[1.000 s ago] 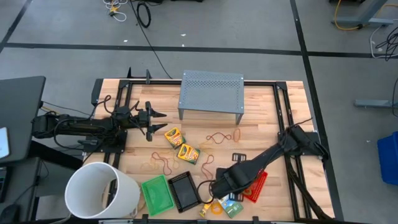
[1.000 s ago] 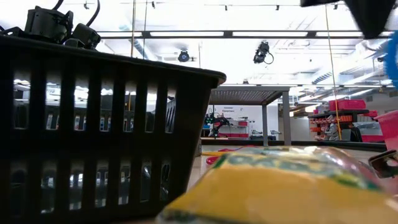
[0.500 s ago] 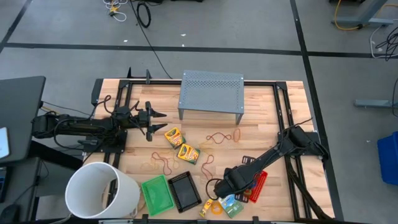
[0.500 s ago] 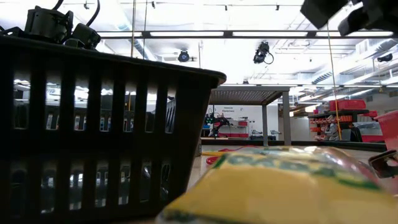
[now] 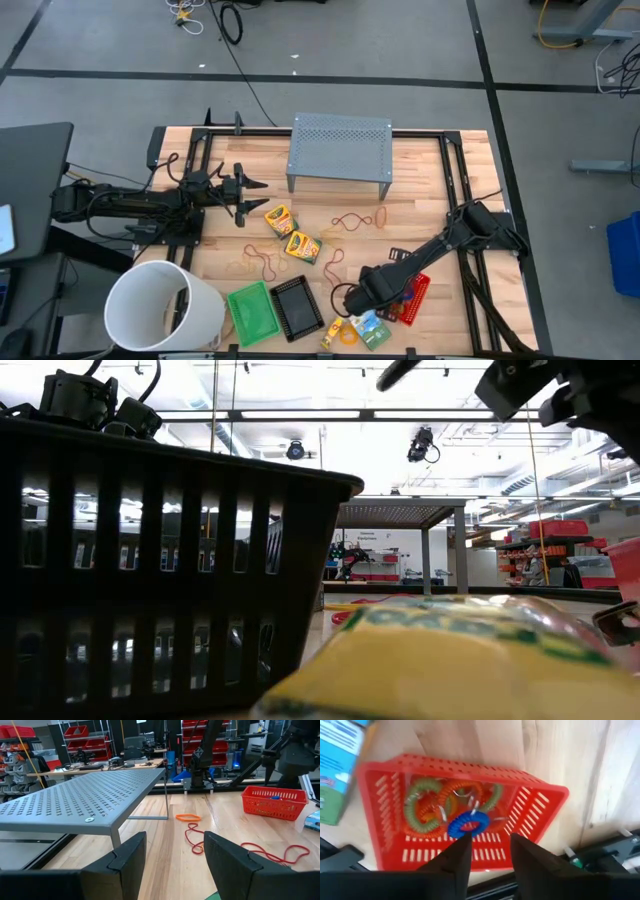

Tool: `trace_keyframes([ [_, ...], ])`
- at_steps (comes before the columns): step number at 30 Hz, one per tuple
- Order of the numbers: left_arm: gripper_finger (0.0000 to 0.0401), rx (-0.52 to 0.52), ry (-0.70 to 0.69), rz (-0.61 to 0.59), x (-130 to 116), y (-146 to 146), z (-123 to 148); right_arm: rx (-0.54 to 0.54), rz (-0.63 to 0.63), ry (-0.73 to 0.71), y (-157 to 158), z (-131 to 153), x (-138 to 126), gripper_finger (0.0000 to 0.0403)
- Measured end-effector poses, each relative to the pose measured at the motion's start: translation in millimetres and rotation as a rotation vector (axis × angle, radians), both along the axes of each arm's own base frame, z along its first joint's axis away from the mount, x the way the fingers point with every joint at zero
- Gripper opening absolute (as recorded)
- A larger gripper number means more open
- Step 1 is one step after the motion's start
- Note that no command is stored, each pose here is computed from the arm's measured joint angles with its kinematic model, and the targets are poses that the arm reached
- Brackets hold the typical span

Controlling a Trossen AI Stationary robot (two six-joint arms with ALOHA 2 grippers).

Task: Pick & Place Office Desk Supplies
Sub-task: Put the yellow spring keychain into the red bin

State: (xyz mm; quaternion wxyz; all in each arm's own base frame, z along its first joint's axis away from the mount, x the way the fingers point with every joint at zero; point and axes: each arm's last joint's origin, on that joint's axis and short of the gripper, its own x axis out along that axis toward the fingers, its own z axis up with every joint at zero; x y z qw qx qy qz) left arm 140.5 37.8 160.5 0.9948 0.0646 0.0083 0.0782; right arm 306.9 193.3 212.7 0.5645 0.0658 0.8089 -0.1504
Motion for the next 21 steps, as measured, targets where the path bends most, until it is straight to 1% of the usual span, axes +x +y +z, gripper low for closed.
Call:
trace_keyframes([
  [2, 0.0204, 0.000, -0.001, 0.000, 0, 0, 0, 0.023, -0.007, -0.032, 0, 1, 4, 0.0155],
  [4, 0.0204, 0.000, 0.000, 0.000, 0, 0, 0, 0.061, -0.006, -0.093, 2, 5, 12, 0.0157],
  [9, 0.0204, 0.000, 0.000, 0.000, 0, 0, 0, 0.178, 0.004, -0.313, 14, 18, 33, 0.0152],
  [14, 0.0204, 0.001, 0.000, 0.000, 0, 0, 0, 0.299, 0.059, -0.507, 27, 19, 51, 0.0151],
  [19, 0.0204, 0.001, 0.001, 0.000, 0, 0, 0, 0.327, 0.119, -0.614, 41, 16, 57, 0.0151],
  [21, 0.0204, 0.003, 0.001, 0.000, 0, 0, 0, 0.332, 0.137, -0.628, 46, 13, 57, 0.0151],
])
